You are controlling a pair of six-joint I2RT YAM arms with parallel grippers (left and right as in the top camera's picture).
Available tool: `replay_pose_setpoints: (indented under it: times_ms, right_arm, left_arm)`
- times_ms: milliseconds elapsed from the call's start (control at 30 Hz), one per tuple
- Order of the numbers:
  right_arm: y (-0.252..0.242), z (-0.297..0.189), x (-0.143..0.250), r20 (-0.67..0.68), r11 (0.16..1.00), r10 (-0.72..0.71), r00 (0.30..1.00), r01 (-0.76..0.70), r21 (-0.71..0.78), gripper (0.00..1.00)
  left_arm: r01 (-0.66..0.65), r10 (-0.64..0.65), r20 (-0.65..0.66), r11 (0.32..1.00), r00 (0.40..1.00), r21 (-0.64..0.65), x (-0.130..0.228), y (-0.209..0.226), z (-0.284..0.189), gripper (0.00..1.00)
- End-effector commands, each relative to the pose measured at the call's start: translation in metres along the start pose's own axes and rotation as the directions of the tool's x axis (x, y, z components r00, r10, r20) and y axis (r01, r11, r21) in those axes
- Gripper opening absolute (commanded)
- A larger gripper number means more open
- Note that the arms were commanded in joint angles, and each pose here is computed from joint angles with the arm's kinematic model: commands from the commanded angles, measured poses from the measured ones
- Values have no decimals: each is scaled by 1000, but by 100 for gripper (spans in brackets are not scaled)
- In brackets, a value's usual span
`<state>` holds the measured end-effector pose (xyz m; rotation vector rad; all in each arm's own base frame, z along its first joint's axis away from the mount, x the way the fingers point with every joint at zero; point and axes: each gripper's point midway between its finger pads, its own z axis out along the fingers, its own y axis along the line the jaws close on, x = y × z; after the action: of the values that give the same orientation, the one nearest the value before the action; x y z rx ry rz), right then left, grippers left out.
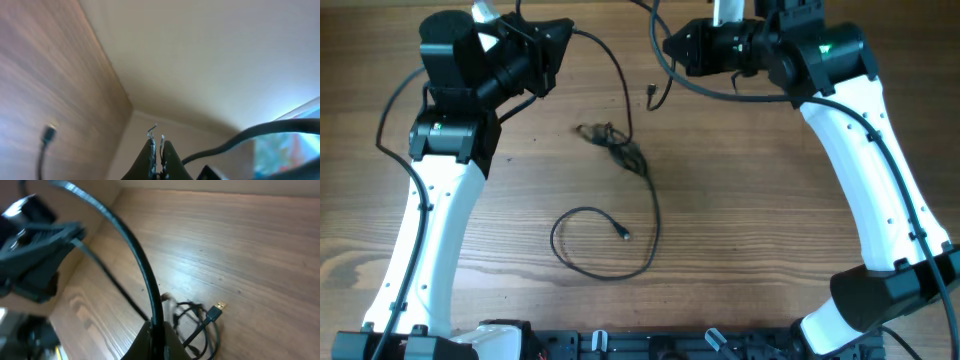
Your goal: Untangle cables
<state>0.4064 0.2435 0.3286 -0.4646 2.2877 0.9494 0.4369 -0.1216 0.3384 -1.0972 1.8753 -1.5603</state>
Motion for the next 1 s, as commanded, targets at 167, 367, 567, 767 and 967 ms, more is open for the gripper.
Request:
replay_pose_setpoints:
  times_ms: [167,367,567,767,967]
  right_arm:
    - [28,13,14,-23,949,-258,966,249,-195,18]
    - [39,40,30,-50,906,-359,932,335,-260,34]
    - [36,69,33,-48,888,-391,919,363,-281,76]
    - [34,81,18,18,871,-422,906,411,-269,69]
    - [37,82,3,70,873,-409,910,413,-258,48]
  left_arm:
    - [357,-355,-71,934,932,17,15,-14,-1,4]
    - [351,-347,-79,936,934,31,15,-18,-1,4]
    - [351,-347,-84,936,934,28,16,-17,-1,4]
    - [350,-347,-96,936,933,23,18,-17,-2,4]
    - [350,-346,-101,937,933,21,19,-17,-2,4]
